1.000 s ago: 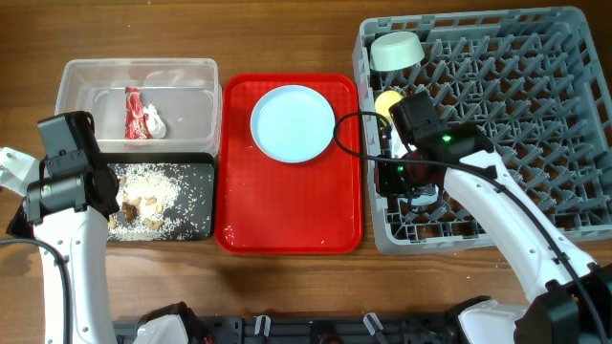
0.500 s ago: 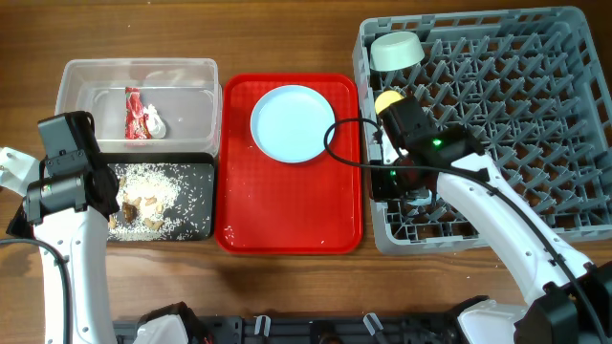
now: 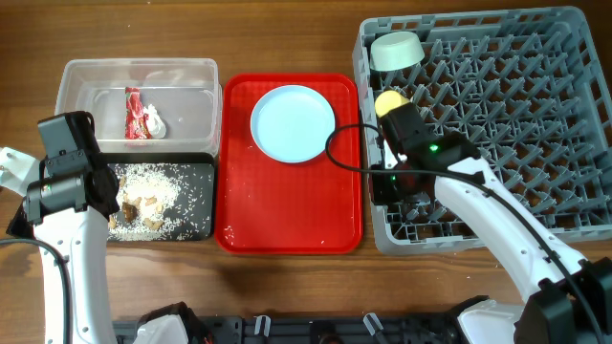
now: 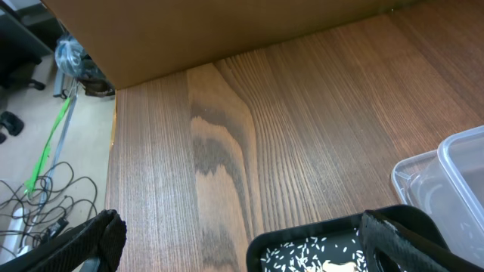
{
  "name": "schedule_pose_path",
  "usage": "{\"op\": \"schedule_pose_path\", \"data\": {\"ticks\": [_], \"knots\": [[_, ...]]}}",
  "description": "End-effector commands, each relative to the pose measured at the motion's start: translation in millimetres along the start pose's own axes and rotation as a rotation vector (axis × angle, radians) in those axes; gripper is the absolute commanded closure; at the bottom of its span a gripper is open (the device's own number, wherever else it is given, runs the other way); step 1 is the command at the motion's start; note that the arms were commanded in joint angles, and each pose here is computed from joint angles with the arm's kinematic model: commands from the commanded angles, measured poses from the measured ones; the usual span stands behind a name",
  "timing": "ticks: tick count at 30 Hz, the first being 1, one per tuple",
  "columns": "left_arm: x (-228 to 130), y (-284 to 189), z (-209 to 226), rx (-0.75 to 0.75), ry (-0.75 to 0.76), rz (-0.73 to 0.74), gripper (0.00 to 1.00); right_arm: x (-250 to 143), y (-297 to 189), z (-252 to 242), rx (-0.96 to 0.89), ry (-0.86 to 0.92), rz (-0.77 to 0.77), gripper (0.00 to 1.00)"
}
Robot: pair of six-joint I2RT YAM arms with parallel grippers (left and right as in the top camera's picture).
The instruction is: Sort waste into correct bins and load items into the dishwasher rack
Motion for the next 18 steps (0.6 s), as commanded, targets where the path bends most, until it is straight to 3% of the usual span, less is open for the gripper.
{"op": "schedule_pose_path", "data": {"ticks": [1, 7, 18], "knots": [[3.6, 0.3, 3.2, 0.017, -0.007, -0.015, 0.0, -4.1, 7.4, 7.7, 0.058, 0.013, 0.031, 0.72], [3.5, 0.3, 3.2, 0.018, -0.007, -0.015, 0.0, -3.4, 6.0, 21.2, 0.154, 0.003, 0.042, 0.72], [3.5, 0.3, 3.2, 0.018, -0.007, -0.015, 0.0, -6.4, 7.1, 9.2, 0.071, 0.011, 0.045, 0.71]]}}
Point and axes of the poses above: each gripper's point midway between its finger pads, its own y axis out along the fingers, its own z axis along the line the jaws close on, x = y × z, the point moved 4 cm from there along -y, back along the fingers, and after that the axes turned 3 degrees about y, right-handed, at the moved point
